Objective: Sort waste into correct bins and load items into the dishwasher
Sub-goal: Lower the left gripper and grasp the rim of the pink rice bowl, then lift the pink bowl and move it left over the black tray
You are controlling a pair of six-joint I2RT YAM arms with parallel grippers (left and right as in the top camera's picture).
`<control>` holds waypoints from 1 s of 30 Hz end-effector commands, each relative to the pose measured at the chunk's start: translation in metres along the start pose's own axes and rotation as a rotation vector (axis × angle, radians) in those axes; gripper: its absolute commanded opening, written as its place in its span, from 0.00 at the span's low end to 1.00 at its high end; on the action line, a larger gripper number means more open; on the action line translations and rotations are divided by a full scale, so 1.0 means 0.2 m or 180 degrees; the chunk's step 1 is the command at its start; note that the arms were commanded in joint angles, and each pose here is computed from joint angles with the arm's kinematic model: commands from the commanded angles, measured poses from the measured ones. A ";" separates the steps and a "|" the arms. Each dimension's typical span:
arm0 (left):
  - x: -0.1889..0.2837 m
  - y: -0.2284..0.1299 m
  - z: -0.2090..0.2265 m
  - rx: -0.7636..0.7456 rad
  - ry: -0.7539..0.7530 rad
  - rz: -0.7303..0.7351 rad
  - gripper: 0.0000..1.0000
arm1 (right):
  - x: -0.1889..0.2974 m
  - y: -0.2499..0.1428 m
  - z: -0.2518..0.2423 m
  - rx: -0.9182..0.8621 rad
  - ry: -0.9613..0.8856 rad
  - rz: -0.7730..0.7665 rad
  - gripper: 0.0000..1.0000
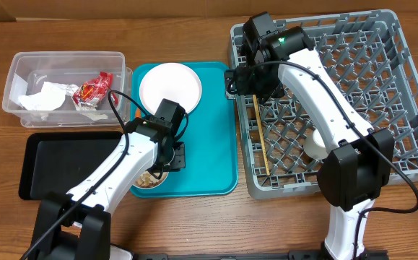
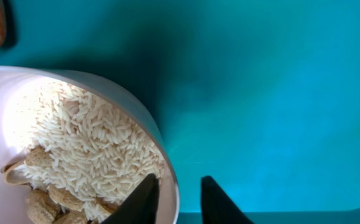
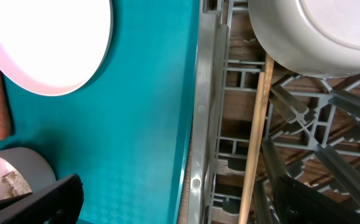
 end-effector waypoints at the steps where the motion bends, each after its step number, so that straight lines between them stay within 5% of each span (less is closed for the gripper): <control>1: -0.02 -0.01 0.00 0.0052 0.0024 0.0035 0.21 | 0.08 0.02 0.03 0.0034 0.0027 -0.0156 1.00; 10: -0.07 -0.04 0.02 0.0063 0.0045 0.0059 0.26 | 0.08 0.02 0.03 0.0034 0.0027 -0.0156 1.00; 12: -0.07 -0.04 0.02 0.0062 0.0051 0.0065 0.21 | 0.08 0.02 0.03 0.0034 0.0027 -0.0156 1.00; 14: -0.07 -0.05 0.03 0.0063 0.0065 0.0082 0.04 | 0.08 0.02 0.03 0.0034 0.0027 -0.0156 1.00; 20: -0.03 -0.01 0.00 0.0066 0.0012 0.0003 0.04 | 0.08 0.02 0.03 0.0034 0.0027 -0.0156 1.00; 30: 0.36 0.14 -0.09 -0.0110 -0.0128 -0.0160 0.04 | 0.08 0.02 0.03 0.0034 0.0027 -0.0156 1.00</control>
Point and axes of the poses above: each gripper's point midway between its finger pads, its own x axis back along the fingers, its own z axis along the line the jaws close on, y = z × x, the point moved 8 cm from there along x, back along the fingers, and after that the axes turned 13 degrees about x, right-handed, at the moved point
